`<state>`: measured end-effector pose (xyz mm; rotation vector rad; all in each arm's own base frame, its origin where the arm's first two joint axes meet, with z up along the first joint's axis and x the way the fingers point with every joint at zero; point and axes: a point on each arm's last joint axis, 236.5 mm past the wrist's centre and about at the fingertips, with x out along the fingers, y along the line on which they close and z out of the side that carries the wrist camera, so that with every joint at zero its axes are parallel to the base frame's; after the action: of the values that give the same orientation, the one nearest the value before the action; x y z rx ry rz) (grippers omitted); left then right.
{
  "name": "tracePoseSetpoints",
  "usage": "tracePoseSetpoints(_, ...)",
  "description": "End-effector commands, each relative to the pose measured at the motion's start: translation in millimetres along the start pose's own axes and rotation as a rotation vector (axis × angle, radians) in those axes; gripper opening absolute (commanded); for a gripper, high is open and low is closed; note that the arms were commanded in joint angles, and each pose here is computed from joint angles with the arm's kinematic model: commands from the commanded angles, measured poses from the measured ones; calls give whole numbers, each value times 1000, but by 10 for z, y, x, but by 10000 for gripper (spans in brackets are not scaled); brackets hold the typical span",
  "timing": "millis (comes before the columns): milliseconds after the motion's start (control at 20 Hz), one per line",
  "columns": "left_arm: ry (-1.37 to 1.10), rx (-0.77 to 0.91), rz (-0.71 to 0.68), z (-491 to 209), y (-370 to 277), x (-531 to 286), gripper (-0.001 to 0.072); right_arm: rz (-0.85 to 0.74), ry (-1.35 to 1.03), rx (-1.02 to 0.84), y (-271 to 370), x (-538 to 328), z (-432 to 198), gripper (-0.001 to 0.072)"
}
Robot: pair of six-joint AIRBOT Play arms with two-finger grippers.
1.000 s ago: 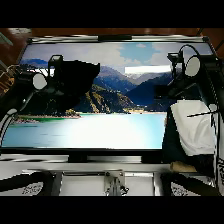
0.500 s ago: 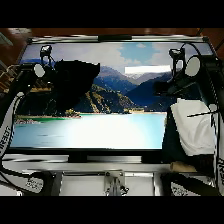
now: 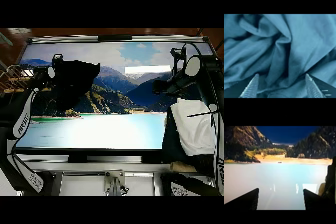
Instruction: Fold the shirts.
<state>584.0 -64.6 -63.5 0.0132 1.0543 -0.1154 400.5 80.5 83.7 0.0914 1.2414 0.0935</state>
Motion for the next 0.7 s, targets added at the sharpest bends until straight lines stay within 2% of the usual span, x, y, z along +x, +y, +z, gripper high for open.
tracePoseSetpoints(0,67,20,26,-190,69,222,720,23,14,8,57,-4,-32,671)
tracePoseSetpoints(50,86,12,26,-246,71,257,716,23,14,8,58,-4,-32,671)
tracePoseSetpoints(100,102,-26,24,-289,54,275,621,23,14,6,58,-4,-33,671)
tracePoseSetpoints(200,113,-51,10,-314,-37,271,349,22,13,4,56,-4,-31,671)
tracePoseSetpoints(300,130,-54,-23,-297,-166,197,37,22,18,-6,53,-4,-41,671)
tracePoseSetpoints(450,75,44,-78,34,-520,-189,32,19,38,-47,45,-5,-91,671)
tracePoseSetpoints(650,-204,216,-147,803,-1231,-1363,32,-43,95,-69,-108,-117,-260,671)
